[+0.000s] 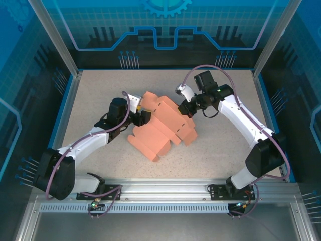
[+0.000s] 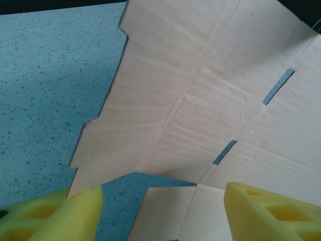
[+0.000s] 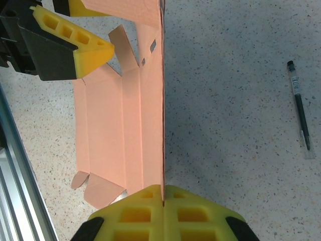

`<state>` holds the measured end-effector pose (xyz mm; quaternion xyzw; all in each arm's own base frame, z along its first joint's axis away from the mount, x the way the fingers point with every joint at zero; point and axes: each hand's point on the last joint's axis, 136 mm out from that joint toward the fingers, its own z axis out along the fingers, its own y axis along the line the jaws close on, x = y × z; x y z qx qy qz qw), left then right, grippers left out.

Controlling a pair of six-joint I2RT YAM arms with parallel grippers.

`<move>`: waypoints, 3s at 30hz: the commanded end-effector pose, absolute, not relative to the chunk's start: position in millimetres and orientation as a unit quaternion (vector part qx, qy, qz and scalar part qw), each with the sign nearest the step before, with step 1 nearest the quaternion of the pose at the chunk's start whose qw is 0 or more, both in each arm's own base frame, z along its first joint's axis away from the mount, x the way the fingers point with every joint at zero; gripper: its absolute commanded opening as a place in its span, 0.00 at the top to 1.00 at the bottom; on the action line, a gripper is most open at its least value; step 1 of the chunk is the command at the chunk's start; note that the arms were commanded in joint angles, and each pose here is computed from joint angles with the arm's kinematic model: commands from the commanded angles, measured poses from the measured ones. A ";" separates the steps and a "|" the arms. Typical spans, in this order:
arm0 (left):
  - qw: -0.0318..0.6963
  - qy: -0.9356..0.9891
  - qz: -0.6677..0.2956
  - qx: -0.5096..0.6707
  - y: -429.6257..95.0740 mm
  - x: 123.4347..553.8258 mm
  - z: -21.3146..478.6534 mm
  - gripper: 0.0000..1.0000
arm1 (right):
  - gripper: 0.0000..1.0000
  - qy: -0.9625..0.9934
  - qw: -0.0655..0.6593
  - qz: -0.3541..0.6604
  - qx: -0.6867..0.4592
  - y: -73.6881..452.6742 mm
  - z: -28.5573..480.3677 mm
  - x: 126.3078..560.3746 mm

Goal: Fold the paper box

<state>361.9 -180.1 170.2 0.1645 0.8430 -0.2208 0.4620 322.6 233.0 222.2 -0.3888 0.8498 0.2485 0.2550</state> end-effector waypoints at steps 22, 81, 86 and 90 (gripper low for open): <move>0.422 0.831 -0.307 0.195 -203.7 338.0 170.9 0.45 | 1.00 0.854 0.267 0.260 -0.363 231.7 233.1 335.3; 0.444 0.798 -0.321 0.250 -216.1 332.2 169.6 0.40 | 1.00 0.854 0.267 0.280 -0.348 235.5 233.1 342.2; 0.438 0.796 -0.327 0.261 -224.3 326.2 163.9 0.41 | 1.00 0.854 0.267 0.282 -0.347 236.2 234.0 342.1; 0.434 0.801 -0.313 0.266 -228.2 329.6 156.4 0.41 | 1.00 0.851 0.267 0.290 -0.347 238.1 235.1 340.7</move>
